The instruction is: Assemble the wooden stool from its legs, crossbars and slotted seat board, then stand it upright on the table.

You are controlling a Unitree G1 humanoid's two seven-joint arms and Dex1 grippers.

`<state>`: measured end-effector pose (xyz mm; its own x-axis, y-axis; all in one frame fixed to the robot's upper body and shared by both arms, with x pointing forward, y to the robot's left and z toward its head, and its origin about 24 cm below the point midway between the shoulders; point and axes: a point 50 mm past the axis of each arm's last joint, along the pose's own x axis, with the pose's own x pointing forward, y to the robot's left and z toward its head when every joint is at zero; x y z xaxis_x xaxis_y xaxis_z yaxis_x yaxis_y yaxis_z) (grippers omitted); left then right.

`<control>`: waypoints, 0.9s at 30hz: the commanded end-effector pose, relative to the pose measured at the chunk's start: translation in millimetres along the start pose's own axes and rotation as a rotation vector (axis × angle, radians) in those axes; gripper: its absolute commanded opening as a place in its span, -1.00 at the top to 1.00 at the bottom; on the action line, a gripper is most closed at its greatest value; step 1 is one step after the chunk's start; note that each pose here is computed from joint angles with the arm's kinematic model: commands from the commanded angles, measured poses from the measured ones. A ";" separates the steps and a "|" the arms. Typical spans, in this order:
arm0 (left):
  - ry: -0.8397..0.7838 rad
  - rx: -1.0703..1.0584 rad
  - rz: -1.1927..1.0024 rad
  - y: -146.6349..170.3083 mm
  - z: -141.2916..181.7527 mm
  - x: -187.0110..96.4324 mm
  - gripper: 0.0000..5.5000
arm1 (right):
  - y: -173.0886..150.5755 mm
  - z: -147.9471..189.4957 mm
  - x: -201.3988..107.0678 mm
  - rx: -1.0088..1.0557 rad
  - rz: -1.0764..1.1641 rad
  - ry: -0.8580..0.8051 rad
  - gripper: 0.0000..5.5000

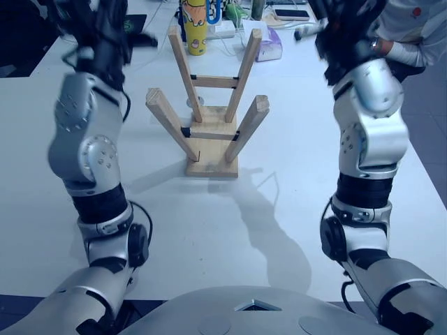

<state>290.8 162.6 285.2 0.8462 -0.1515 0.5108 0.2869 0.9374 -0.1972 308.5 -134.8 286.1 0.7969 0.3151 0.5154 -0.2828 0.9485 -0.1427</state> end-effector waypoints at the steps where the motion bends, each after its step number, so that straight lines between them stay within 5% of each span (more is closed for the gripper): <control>1: -0.070 -0.072 -0.091 -25.3 43.4 0.2 1.00 | 10.0 45.2 2.5 0.094 0.078 -0.151 1.00; 6: 0.135 -0.066 -0.094 -29.9 28.0 -10.3 1.00 | 23.3 9.3 -10.9 0.128 0.214 0.040 1.00; 10: 0.573 -0.059 -0.008 -17.1 -66.7 -61.2 1.00 | 41.7 -81.3 -61.7 0.060 0.360 0.493 1.00; 14: 0.810 -0.105 0.054 -11.2 -137.9 -107.6 1.00 | 59.6 -106.1 -86.3 -0.037 0.501 0.649 1.00; 22: 0.461 -0.140 -0.022 -24.7 -101.5 -62.0 1.00 | 51.3 -113.1 -79.6 -0.113 0.452 0.675 1.00; 27: 0.229 -0.145 -0.042 -22.7 -53.7 -36.7 1.00 | 46.3 -82.0 -54.5 -0.103 0.365 0.453 1.00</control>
<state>278.3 123.6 199.5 0.9286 -0.2999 0.2186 0.3586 0.8767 -0.3207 295.3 -108.9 163.1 0.8145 0.5721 -0.0963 -0.5676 0.7516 -0.3361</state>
